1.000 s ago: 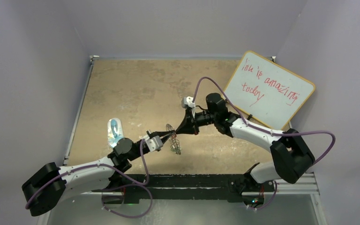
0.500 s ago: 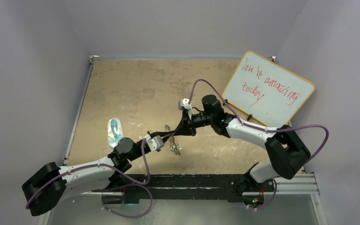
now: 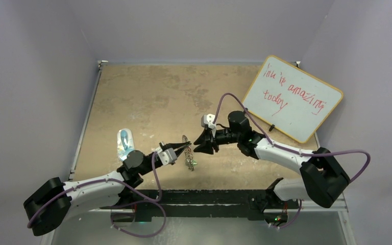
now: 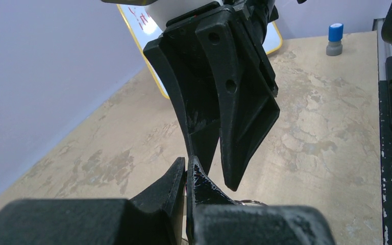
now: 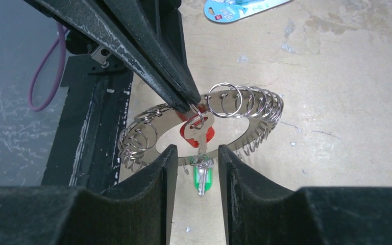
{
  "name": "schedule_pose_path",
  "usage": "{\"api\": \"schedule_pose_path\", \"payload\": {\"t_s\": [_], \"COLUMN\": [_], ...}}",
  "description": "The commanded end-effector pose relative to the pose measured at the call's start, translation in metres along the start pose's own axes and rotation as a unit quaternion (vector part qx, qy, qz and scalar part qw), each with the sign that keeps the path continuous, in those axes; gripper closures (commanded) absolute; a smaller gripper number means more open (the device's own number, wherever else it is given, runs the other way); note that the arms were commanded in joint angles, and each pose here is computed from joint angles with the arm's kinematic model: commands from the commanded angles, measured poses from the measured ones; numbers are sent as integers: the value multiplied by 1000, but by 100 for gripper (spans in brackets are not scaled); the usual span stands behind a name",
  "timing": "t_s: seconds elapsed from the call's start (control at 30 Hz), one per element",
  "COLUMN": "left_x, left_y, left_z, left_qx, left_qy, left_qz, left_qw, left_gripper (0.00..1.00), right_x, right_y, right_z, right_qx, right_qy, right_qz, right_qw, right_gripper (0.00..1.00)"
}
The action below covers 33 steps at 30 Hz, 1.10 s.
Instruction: Put the keys on the keyring
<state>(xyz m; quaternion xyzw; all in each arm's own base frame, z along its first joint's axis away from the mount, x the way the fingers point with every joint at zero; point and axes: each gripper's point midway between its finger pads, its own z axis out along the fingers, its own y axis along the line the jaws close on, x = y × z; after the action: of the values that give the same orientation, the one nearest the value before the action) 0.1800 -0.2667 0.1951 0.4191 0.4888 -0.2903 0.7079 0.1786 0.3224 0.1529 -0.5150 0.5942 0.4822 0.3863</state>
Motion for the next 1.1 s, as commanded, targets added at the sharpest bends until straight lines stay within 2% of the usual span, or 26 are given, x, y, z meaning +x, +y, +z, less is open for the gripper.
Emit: {"api": "schedule_pose_path", "payload": {"t_s": [0.0, 0.33, 0.63, 1.07], "left_x": [-27, -29, -31, -32], "left_y": [5, 4, 4, 2], "left_z": [1, 0, 0, 1], "left_qx": [-8, -6, -4, -1], "left_qy": [-52, -56, -61, -65], "left_qz": [-1, 0, 1, -2], "left_qw": [999, 998, 998, 998], "left_gripper": [100, 100, 100, 100], "right_x": [-23, -42, -39, -43], "right_y": [1, 4, 8, 11], "right_z": [0, 1, 6, 10], "right_qx": [-1, -10, -33, -51], "right_qy": [-42, -84, -95, -122], "right_qz": [-59, -75, -70, -69], "right_qw": [997, 994, 992, 989], "right_gripper": [62, 61, 70, 72]}}
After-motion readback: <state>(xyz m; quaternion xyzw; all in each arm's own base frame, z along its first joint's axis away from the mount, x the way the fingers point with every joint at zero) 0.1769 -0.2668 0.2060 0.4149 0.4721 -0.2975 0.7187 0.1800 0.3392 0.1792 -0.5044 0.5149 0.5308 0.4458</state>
